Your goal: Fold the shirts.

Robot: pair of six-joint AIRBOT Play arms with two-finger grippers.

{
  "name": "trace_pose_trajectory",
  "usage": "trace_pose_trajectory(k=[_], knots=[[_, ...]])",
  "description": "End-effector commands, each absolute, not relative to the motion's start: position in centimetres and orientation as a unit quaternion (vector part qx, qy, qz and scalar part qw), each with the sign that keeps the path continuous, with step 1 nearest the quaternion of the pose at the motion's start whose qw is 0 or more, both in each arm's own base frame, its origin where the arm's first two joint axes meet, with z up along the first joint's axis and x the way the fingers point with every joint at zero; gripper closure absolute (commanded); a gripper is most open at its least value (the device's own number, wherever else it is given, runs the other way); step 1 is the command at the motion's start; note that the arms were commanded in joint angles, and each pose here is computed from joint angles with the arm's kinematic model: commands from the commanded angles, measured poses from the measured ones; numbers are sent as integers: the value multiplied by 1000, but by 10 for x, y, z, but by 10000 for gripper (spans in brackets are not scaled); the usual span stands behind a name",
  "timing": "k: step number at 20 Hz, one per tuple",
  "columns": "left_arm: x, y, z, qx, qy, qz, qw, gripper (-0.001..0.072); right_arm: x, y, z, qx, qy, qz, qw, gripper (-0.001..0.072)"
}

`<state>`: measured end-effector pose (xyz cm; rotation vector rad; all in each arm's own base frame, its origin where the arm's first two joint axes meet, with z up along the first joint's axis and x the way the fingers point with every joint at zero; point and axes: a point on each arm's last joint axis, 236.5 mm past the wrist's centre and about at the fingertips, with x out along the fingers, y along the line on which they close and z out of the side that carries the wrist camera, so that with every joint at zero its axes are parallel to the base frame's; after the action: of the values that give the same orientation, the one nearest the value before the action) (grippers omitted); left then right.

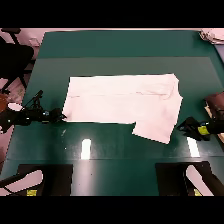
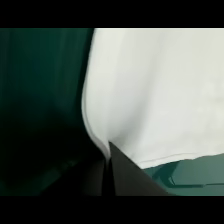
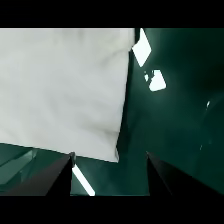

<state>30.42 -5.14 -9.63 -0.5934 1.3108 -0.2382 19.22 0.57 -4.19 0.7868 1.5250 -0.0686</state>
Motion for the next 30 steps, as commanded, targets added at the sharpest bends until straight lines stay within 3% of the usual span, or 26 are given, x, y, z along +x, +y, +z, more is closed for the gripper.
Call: trace_pose_trajectory(k=[1, 6, 21, 22, 25, 26, 30], knots=[[290, -32, -110, -203, 625, -101, 747, 684, 183, 18, -68, 348, 714, -4, 607, 202], [290, -32, -110, -203, 625, -101, 747, 684, 202, 31, -72, 406, 696, 35, 592, 201], [288, -34, -110, -205, 627, -103, 744, 684, 215, 43, -100, 356, 709, 38, 607, 214], [287, -34, -110, -205, 628, -104, 743, 684, 217, 48, -100, 354, 708, 43, 609, 255], [285, -36, -109, -208, 632, -108, 738, 684, 220, 60, -97, 354, 707, 57, 610, 635], [284, -38, -108, -211, 633, -110, 737, 684, 220, 62, -97, 352, 707, 60, 610, 695], [283, -45, -99, -223, 629, -120, 735, 686, 229, 64, -79, 332, 682, 72, 647, 695]])
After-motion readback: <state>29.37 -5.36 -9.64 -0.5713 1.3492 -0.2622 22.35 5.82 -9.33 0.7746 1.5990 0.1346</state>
